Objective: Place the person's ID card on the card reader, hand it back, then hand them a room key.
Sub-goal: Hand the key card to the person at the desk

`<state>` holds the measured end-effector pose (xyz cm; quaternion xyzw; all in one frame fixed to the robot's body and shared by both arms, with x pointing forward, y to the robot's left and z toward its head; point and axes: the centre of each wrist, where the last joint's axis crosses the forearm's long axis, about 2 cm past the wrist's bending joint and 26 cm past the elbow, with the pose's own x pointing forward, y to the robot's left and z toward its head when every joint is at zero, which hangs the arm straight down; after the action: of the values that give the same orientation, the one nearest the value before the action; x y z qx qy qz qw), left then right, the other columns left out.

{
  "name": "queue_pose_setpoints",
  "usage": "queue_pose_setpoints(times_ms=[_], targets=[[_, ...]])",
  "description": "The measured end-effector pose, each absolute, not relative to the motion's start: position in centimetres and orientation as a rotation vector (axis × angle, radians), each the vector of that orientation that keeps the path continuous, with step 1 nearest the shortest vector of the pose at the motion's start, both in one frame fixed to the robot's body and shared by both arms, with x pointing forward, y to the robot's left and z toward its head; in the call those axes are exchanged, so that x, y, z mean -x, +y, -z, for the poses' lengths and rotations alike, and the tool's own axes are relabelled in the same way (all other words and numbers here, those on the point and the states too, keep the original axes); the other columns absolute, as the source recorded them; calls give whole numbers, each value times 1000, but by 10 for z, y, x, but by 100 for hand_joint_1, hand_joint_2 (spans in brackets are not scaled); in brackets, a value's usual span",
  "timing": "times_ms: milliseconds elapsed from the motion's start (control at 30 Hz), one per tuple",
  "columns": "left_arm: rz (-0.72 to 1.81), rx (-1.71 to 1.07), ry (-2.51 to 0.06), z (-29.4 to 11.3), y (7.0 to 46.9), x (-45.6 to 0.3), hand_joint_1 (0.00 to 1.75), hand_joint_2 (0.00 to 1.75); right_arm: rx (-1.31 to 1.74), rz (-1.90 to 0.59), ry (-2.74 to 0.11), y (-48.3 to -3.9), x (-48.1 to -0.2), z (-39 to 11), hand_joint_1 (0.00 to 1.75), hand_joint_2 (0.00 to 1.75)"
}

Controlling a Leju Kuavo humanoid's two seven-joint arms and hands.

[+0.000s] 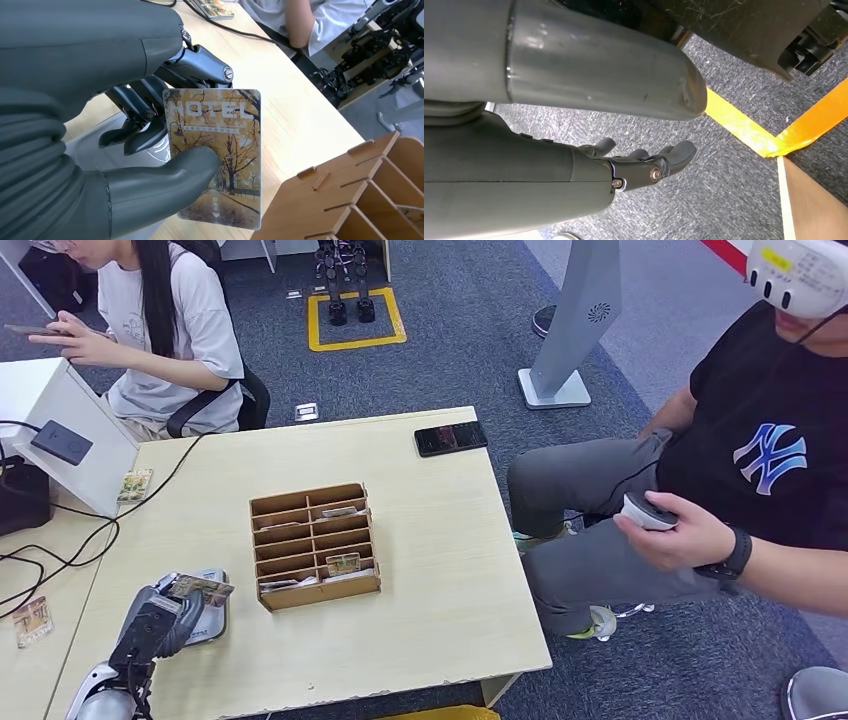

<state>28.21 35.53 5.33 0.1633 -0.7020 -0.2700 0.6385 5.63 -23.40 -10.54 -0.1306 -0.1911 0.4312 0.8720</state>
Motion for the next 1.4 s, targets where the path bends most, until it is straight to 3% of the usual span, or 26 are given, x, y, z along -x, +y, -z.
queue_pose_setpoints(times_ms=[267,467,667,833,1033,1400], targets=[[250,-342,-1723,-71,358,-292,175,175,275,-915,-401,-234,-56,105,0,0],[75,-520,-1844,-93,364,-312,175,175,276,-925,-398,-234,-57,105,0,0],[211,-1037,-1918,-124,367,-343,175,175,264,-955,-406,-233,-59,105,0,0],[330,-1261,-1913,-141,373,-372,175,175,260,-977,-419,-231,-62,104,0,0],[521,-1396,-1858,-155,380,-389,175,175,255,-997,-419,-229,-63,104,0,0],[573,-1417,-1830,-162,375,-404,175,175,249,-998,-418,-225,-63,104,0,0]])
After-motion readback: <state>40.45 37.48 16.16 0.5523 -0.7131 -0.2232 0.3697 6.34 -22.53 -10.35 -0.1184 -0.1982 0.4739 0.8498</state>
